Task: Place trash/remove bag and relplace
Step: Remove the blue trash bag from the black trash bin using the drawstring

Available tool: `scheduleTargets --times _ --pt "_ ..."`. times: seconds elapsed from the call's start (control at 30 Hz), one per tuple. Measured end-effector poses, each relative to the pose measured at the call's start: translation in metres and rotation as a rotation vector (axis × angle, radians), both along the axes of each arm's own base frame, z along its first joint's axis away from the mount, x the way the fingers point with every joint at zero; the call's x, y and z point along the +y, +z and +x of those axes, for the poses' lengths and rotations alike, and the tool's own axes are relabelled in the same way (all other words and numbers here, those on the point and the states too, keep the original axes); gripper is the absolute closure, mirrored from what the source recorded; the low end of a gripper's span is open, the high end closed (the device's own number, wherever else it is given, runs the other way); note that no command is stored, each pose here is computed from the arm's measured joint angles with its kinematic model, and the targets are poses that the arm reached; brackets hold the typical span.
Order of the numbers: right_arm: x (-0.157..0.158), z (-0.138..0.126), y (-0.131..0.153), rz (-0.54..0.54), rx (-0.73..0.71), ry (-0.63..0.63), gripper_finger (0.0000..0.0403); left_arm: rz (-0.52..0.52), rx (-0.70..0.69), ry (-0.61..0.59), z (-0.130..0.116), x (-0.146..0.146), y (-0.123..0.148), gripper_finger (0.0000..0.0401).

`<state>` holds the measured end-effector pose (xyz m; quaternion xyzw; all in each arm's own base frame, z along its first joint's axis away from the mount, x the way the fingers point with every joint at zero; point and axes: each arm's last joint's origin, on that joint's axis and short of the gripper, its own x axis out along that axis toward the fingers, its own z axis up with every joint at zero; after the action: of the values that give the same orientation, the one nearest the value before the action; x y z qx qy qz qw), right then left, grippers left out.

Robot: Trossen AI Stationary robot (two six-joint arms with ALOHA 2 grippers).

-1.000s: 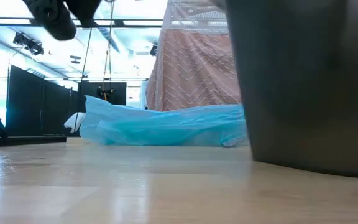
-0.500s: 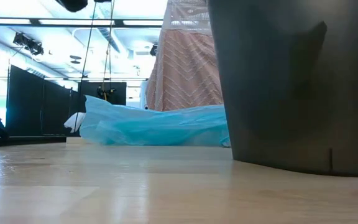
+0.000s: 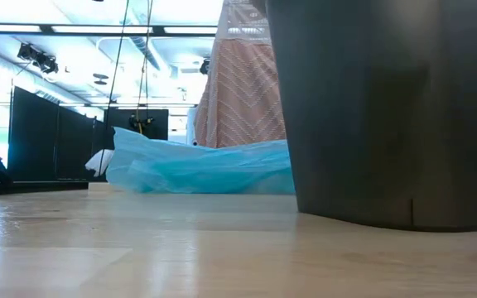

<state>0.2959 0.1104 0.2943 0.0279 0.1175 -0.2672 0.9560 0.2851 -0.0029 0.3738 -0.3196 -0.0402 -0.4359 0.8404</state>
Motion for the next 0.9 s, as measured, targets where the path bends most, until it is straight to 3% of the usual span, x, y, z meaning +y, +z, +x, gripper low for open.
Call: scheduleTargets --times 0.27,0.6,0.9 --pt "0.031 -0.006 0.036 -0.085 -0.042 0.144 0.0403 0.049 0.065 0.056 0.006 0.004 -0.010 0.0396" --pt "0.075 -0.030 0.059 -0.213 -0.047 0.290 0.0403 0.066 0.053 0.072 0.006 0.006 -0.011 0.0396" --pt "0.079 -0.032 0.094 -0.351 -0.263 0.362 0.0403 0.107 0.108 0.151 0.011 0.008 -0.021 0.0396"
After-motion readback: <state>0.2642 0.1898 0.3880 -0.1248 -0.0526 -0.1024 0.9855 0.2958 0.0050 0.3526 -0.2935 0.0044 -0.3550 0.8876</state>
